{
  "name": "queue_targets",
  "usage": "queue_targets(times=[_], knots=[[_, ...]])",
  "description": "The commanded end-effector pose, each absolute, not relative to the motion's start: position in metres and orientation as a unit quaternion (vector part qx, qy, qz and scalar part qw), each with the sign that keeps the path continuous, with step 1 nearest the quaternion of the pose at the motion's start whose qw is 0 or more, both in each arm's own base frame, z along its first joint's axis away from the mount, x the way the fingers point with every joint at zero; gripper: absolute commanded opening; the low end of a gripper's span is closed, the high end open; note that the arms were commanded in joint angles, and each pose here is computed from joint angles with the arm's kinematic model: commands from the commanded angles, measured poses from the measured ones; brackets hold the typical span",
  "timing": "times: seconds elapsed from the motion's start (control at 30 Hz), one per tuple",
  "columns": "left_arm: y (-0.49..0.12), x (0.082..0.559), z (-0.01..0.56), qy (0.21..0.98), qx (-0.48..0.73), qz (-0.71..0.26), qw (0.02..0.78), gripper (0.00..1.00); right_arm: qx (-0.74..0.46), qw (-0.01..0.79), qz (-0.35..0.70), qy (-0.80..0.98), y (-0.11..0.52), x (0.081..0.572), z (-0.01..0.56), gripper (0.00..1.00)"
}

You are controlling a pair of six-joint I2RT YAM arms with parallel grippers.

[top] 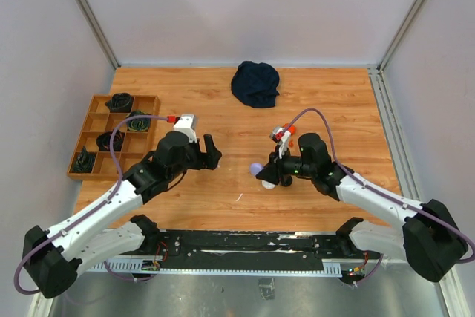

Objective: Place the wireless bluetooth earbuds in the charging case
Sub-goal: Place the charging case at the center of the board.

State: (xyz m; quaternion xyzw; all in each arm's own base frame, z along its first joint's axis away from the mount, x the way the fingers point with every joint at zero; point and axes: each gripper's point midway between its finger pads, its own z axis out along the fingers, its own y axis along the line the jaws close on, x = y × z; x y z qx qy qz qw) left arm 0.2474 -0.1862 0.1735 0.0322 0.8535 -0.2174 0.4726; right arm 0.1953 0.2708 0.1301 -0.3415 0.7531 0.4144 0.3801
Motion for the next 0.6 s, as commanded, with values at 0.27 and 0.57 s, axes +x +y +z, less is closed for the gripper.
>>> queue_targets(times=[0.27, 0.57], knots=[[-0.151, 0.254, 0.162, 0.843, -0.040, -0.169, 0.510, 0.90, -0.255, 0.264, 0.370, 0.853, 0.269, 0.186, 0.078, 0.09], [-0.146, 0.262, 0.142, 0.821, -0.054, -0.164, 0.545, 0.91, -0.225, 0.232, 0.339, 0.884, 0.284, 0.194, 0.053, 0.11]])
